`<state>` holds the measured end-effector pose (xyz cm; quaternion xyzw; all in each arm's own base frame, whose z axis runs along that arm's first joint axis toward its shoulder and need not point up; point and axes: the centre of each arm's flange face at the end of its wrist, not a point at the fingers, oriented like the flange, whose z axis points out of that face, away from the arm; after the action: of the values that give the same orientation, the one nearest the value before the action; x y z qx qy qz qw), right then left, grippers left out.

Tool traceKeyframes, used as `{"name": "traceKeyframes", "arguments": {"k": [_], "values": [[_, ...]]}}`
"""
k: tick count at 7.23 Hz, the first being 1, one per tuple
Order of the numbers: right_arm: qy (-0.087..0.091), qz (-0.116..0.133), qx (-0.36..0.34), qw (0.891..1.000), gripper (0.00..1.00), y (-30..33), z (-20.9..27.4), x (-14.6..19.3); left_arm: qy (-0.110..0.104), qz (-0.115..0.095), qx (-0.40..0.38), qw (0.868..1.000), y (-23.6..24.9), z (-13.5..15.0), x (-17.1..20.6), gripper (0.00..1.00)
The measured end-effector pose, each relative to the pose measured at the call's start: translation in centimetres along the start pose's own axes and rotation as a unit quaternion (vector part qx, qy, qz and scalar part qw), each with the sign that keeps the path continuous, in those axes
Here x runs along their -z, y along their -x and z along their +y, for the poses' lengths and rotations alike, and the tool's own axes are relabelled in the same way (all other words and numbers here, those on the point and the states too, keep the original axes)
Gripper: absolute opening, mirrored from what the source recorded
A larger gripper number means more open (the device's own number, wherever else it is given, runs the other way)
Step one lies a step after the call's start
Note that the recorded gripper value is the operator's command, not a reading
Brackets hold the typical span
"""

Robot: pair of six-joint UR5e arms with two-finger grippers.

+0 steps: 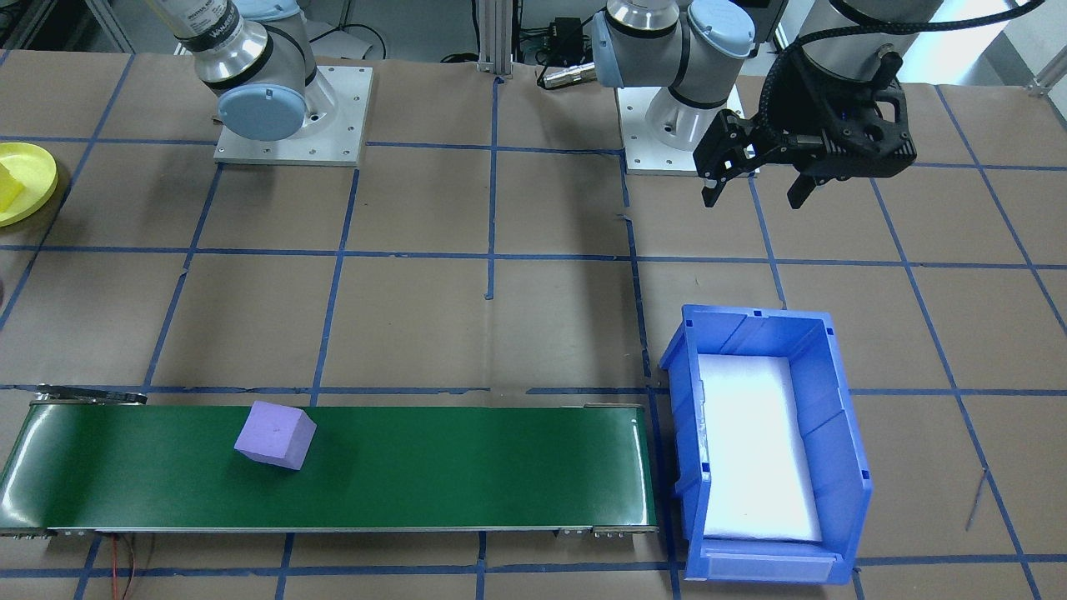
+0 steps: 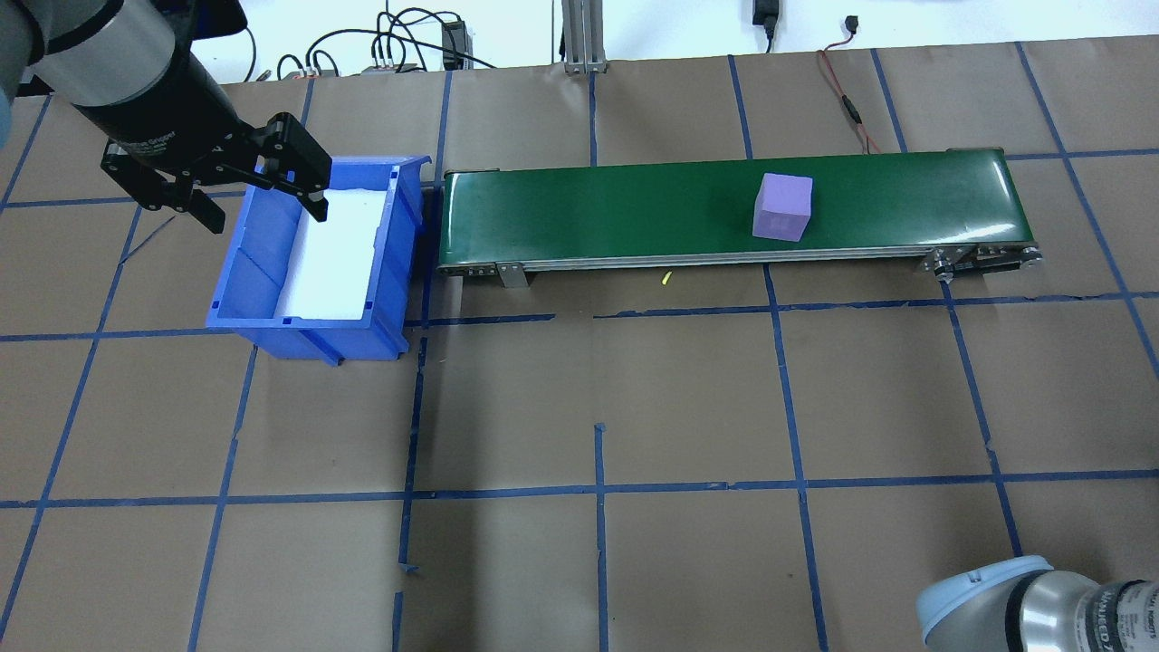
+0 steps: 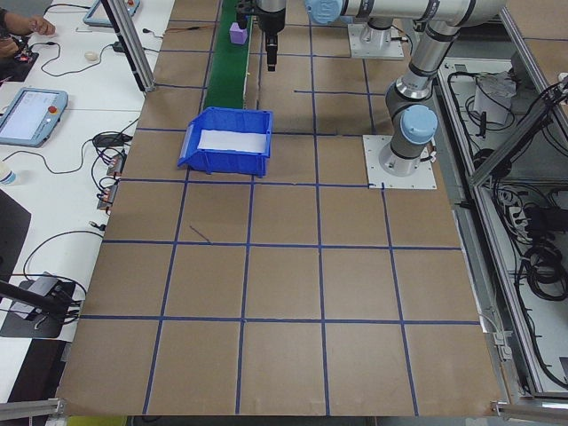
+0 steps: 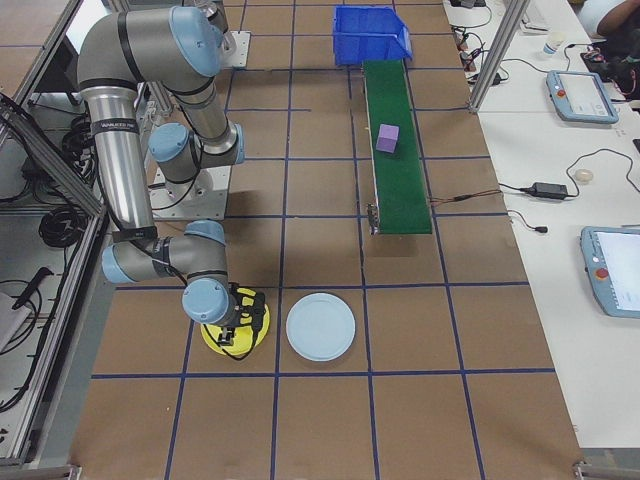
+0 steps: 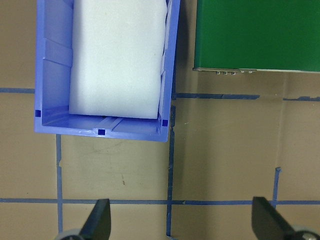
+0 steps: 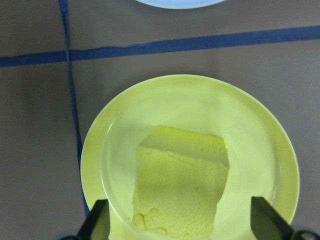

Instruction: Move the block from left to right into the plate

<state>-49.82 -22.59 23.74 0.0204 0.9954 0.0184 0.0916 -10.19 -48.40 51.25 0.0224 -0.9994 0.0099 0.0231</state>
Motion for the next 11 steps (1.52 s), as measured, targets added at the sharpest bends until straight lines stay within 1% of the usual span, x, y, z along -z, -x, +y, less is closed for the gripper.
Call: {"name": "traceKeyframes", "arguments": {"k": [1,2,3,4,6,7,8,9,10,11], "values": [[-0.001,0.017,0.007,1.0,0.99,0.6,-2.4,1.5,0.0,0.0,0.0,1.0,0.0,0.0,0.0,1.0],[-0.008,0.038,0.022,0.999,0.99,1.9,-6.3,3.5,0.0,0.0,0.0,1.0,0.0,0.0,-0.1,1.0],[-0.021,0.052,0.05,0.997,0.99,4.3,-11.1,5.2,0.001,0.0,0.0,1.0,0.0,0.0,-0.1,1.0],[-0.033,0.061,0.071,0.995,0.99,7.4,-15.5,6.3,0.001,0.0,0.001,1.0,0.1,0.0,-0.1,1.0],[-0.054,0.071,0.067,0.994,0.99,15.7,-22.8,8.0,0.001,0.0,0.001,1.0,0.1,0.0,-0.2,1.0],[-0.059,0.069,0.047,0.995,0.98,20.6,-25.9,8.1,0.001,0.0,0.001,1.0,0.1,0.0,-0.2,1.0],[-0.064,0.06,0.027,0.996,0.98,25.3,-28.3,7.5,0.001,0.0,0.002,1.0,0.1,0.0,-0.2,1.0],[-0.07,0.041,0.018,0.997,0.98,29.8,-30.3,6.6,0.001,0.0,0.002,1.0,0.2,0.0,-0.2,1.0],[-0.076,0.018,-0.001,0.997,0.98,33.5,-31.7,5.7,0.001,0.0,0.003,1.0,0.3,0.0,-0.2,1.0],[-0.083,-0.013,-0.029,0.996,0.98,36.9,-32.9,4.9,0.001,0.0,0.003,1.0,0.3,0.0,-0.2,1.0]]}}
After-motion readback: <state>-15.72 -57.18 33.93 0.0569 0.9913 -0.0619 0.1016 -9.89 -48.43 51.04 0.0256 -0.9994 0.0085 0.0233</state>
